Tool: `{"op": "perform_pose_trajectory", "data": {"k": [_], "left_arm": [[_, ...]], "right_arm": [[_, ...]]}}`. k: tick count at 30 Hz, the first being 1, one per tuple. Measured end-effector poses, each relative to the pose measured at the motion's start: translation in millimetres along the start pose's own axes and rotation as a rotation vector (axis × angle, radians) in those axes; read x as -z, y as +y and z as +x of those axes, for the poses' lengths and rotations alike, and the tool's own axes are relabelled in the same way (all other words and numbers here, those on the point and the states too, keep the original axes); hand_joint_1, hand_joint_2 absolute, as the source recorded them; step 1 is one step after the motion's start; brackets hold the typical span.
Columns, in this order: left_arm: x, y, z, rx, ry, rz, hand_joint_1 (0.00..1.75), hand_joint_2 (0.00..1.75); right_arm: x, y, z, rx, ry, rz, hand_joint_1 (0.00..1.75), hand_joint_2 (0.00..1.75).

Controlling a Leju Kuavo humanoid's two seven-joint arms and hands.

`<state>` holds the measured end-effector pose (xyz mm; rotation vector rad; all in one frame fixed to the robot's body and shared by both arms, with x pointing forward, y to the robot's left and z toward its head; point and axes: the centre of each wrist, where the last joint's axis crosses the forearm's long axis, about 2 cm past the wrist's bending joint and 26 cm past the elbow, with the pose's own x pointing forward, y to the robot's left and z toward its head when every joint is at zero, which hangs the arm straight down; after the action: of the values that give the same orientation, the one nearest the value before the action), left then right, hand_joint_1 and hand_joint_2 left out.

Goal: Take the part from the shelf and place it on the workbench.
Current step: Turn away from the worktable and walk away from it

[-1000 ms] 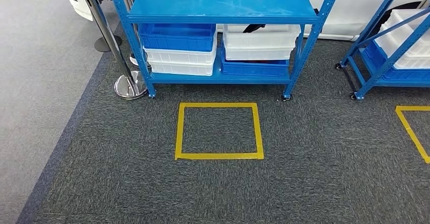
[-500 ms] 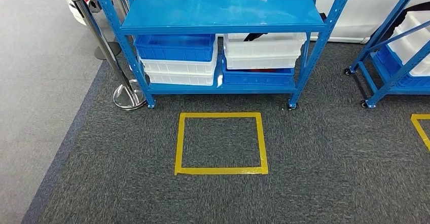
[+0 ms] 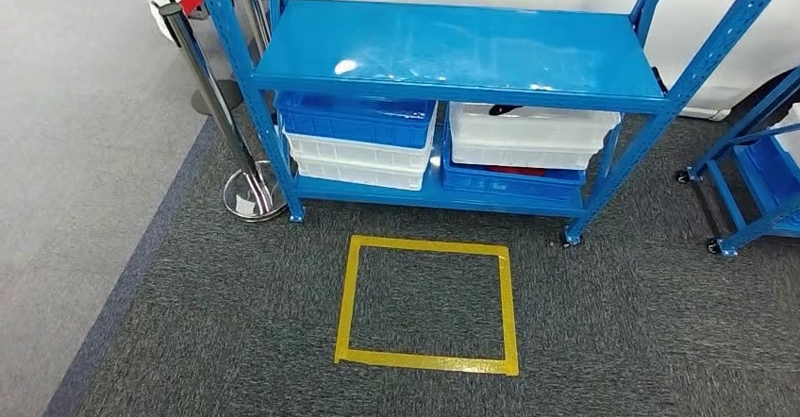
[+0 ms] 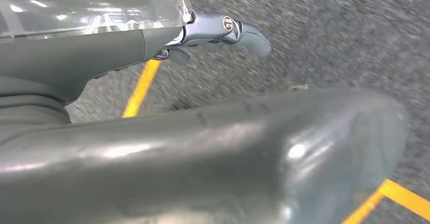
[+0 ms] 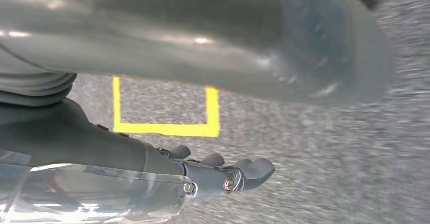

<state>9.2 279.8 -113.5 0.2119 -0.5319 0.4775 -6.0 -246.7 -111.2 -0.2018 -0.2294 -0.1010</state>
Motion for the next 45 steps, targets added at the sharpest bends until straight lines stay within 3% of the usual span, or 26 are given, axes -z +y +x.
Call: {"op": "perform_pose_trajectory", "data": {"k": [10, 20, 24, 45], "left_arm": [[5.4, -9.5, 12.0, -0.005, -0.017, -0.013, 0.0, 0.0], [3.0, -4.8, 6.8, 0.027, 0.029, 0.02, 0.0, 0.0], [6.8, -9.9, 15.0, 0.025, 0.013, 0.014, 0.0, 0.0], [6.8, -9.7, 15.1, 0.014, 0.021, 0.003, 0.0, 0.0]], "right_arm": [[2.6, -1.0, 11.5, 0.092, -0.001, -0.018, 0.0, 0.0], [2.3, 1.9, 14.0, 0.131, 0.005, -0.013, 0.0, 0.0], [3.0, 1.9, 17.9, 0.132, -0.002, -0.015, 0.0, 0.0], [2.9, 4.4, 22.8, 0.085, -0.014, -0.038, 0.0, 0.0]]}}
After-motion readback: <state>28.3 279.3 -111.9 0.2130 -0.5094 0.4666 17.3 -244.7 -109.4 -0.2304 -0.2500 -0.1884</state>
